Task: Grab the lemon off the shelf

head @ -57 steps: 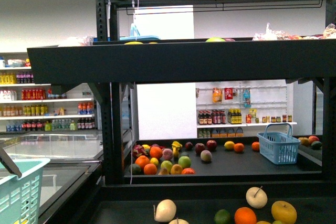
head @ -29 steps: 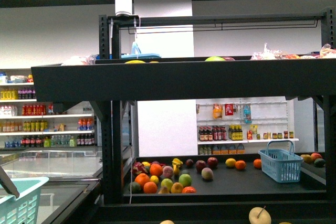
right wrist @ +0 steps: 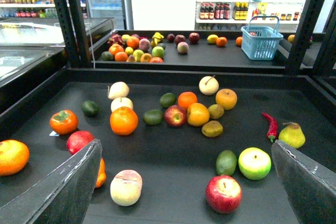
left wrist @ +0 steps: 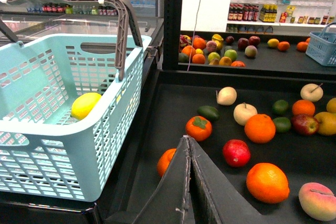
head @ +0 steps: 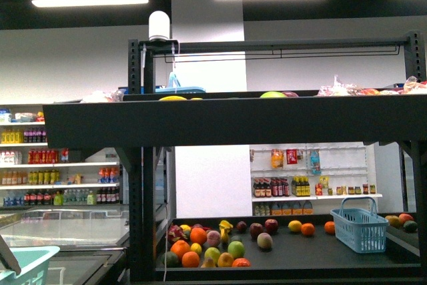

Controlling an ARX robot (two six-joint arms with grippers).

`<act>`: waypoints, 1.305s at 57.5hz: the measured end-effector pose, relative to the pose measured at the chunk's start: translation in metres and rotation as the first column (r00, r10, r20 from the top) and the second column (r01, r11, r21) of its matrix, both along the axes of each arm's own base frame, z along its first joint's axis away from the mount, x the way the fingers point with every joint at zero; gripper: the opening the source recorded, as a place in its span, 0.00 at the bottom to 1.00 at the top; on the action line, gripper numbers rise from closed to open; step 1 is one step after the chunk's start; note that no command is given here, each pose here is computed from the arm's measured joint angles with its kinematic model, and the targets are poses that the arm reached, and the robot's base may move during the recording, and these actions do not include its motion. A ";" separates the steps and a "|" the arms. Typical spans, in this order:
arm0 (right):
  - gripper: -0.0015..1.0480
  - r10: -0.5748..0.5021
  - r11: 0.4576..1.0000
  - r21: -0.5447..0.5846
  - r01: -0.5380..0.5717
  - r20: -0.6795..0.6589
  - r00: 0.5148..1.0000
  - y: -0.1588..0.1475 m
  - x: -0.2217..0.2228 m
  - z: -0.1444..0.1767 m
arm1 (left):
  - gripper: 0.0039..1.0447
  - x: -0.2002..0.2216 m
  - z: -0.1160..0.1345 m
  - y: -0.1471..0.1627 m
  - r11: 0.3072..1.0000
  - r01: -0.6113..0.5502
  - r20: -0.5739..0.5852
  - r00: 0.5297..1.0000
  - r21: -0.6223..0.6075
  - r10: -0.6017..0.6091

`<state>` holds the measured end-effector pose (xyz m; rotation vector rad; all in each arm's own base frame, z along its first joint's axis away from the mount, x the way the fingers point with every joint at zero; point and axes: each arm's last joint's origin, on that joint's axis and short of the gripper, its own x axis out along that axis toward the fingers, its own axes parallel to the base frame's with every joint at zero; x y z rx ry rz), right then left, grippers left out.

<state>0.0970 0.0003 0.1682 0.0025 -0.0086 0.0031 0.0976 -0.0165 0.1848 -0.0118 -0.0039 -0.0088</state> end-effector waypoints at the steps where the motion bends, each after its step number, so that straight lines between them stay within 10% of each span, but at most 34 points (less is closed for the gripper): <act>1: 0.93 0.000 1.000 0.000 0.000 0.000 1.000 0.000 0.000 0.000 | 0.02 0.000 0.000 0.000 1.000 0.000 0.000 1.000 0.000 0.000; 35: 0.93 0.000 1.000 0.000 0.000 0.000 1.000 0.000 0.000 0.000 | 0.04 0.000 -0.017 0.016 1.000 -0.006 0.002 1.000 0.003 0.006; 61: 0.93 0.000 1.000 0.000 0.000 0.000 1.000 0.000 0.000 0.000 | 0.93 0.000 -0.017 0.016 1.000 -0.007 0.002 1.000 0.004 0.006; 75: 0.93 0.000 1.000 0.000 0.000 0.000 1.000 0.000 0.000 0.000 | 0.93 0.000 -0.017 0.016 1.000 -0.006 0.002 1.000 0.005 0.006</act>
